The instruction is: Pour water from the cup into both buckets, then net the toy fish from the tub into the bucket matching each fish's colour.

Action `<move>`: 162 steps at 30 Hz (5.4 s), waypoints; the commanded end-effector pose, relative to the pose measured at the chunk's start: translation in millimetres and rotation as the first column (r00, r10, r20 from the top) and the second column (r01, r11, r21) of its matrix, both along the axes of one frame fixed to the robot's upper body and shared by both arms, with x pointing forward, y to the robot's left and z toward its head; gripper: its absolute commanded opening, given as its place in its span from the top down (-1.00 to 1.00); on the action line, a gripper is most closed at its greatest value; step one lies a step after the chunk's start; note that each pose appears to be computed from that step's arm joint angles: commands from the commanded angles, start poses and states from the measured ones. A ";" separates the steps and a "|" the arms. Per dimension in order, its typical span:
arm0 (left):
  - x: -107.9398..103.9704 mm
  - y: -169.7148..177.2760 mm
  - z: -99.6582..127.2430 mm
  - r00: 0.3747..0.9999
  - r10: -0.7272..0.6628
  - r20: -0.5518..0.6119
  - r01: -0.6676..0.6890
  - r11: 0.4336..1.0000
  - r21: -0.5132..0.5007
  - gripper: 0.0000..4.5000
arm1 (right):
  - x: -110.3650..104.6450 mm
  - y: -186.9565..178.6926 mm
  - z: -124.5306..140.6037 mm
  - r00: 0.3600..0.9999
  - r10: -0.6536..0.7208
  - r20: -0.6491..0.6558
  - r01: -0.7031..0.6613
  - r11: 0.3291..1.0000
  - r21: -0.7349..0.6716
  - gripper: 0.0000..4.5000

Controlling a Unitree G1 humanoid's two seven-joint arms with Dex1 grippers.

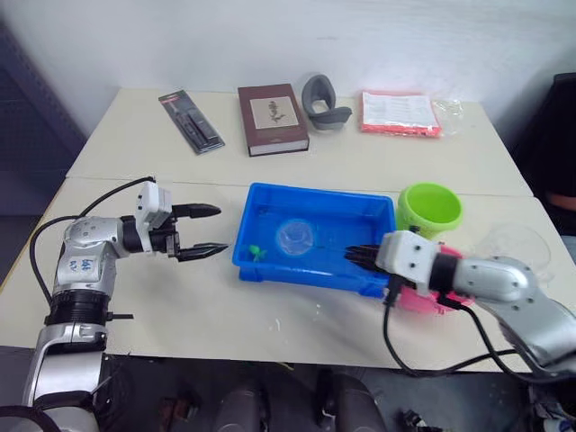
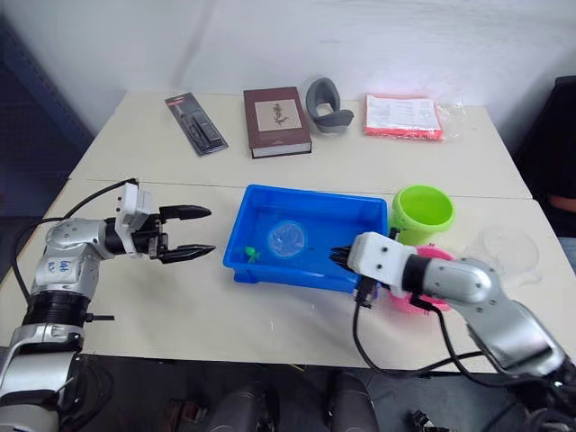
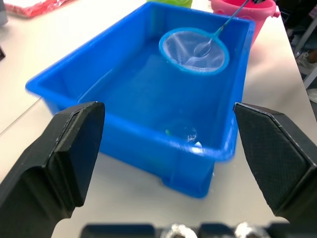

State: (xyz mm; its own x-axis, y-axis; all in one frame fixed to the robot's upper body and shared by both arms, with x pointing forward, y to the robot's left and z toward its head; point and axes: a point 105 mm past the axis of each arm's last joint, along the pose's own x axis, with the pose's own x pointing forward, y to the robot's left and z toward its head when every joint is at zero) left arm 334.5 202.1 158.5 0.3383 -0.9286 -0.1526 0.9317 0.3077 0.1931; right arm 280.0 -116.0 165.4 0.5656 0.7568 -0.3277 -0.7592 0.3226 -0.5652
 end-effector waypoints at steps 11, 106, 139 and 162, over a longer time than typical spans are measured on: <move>-10.4 2.5 7.8 0.992 -0.095 0.085 0.077 0.978 0.195 -0.98 | 37.2 22.5 -21.1 0.993 0.107 -0.041 -0.114 0.947 -0.301 1.00; 15.3 -125.5 25.2 0.961 -0.232 0.151 0.257 0.951 -0.172 -0.98 | 3.6 -210.2 39.9 0.574 0.226 0.787 0.605 0.530 -0.594 1.00; -24.3 -54.2 49.4 0.945 -0.284 0.159 0.306 0.943 -0.134 -0.98 | -63.4 -53.5 41.2 0.981 -0.010 0.195 -0.031 0.979 0.203 1.00; -102.7 11.4 -29.5 0.939 -0.310 -0.150 0.332 0.930 0.155 -0.98 | -51.0 43.5 -102.1 0.926 0.355 -0.125 -0.336 0.929 0.153 1.00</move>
